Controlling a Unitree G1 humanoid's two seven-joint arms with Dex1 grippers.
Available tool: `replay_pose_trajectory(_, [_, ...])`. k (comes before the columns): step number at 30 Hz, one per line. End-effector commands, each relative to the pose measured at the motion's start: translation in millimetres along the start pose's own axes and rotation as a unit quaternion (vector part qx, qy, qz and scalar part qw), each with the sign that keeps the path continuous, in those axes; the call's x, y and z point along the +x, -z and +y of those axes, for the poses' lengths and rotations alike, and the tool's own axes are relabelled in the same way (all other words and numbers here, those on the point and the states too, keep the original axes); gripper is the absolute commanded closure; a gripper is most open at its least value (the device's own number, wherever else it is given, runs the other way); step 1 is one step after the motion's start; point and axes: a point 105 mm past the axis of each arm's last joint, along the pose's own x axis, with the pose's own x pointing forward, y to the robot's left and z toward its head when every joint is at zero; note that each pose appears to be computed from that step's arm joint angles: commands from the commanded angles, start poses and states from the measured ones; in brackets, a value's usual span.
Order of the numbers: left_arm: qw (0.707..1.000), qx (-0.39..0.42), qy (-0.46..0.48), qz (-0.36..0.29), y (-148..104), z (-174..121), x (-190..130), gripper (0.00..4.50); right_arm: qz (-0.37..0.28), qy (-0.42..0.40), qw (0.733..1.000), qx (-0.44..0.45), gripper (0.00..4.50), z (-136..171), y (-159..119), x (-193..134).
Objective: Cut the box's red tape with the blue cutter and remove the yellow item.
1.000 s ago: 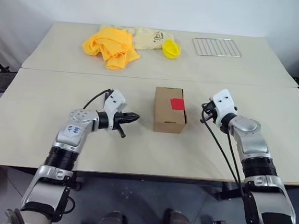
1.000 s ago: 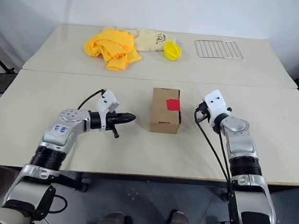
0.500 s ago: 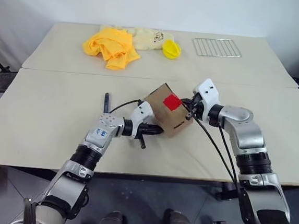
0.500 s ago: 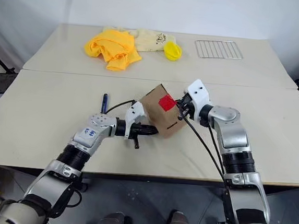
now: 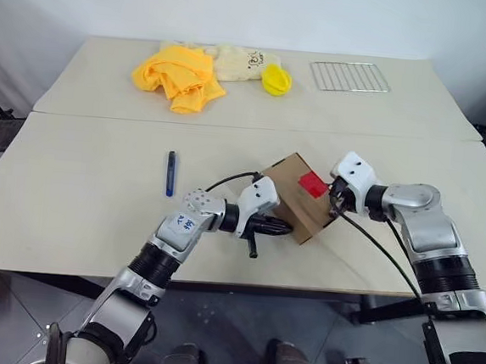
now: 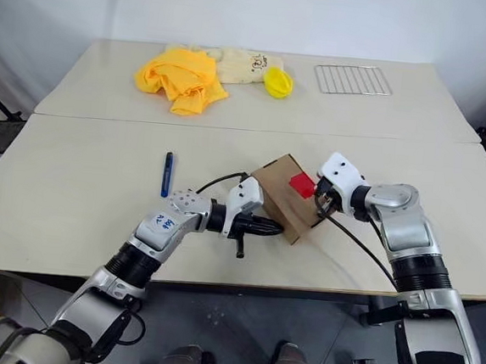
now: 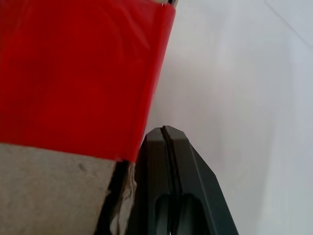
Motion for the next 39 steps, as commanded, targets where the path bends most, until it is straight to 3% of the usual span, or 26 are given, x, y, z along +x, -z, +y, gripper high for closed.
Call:
replay_pose_trajectory(1, [1.0,0.008,-0.02,-0.022,-7,5,-8,4.46,-0.008,0.048,0.999,-0.018,4.5,-19,-5,-9])
replay_pose_trajectory(12, [0.993,-0.036,-0.116,0.001,28,24,-54,4.46,-0.025,0.191,0.981,-0.001,4.5,-60,-2,-42])
replay_pose_trajectory(16, [0.98,-0.041,-0.195,0.01,38,51,-82,4.46,-0.031,0.211,0.977,0.004,4.5,-62,-3,-61])
replay_pose_trajectory(21, [0.959,-0.015,-0.282,-0.013,29,89,-104,4.46,0.004,0.211,0.977,0.027,4.5,-46,5,-85])
replay_pose_trajectory(29, [0.962,0.014,-0.269,-0.049,12,113,-82,4.46,0.08,0.1,0.99,0.062,4.5,24,12,-98])
replay_pose_trajectory(39, [0.979,0.032,-0.191,-0.067,-7,101,-26,4.46,0.099,0.065,0.989,0.087,4.5,55,6,-95])
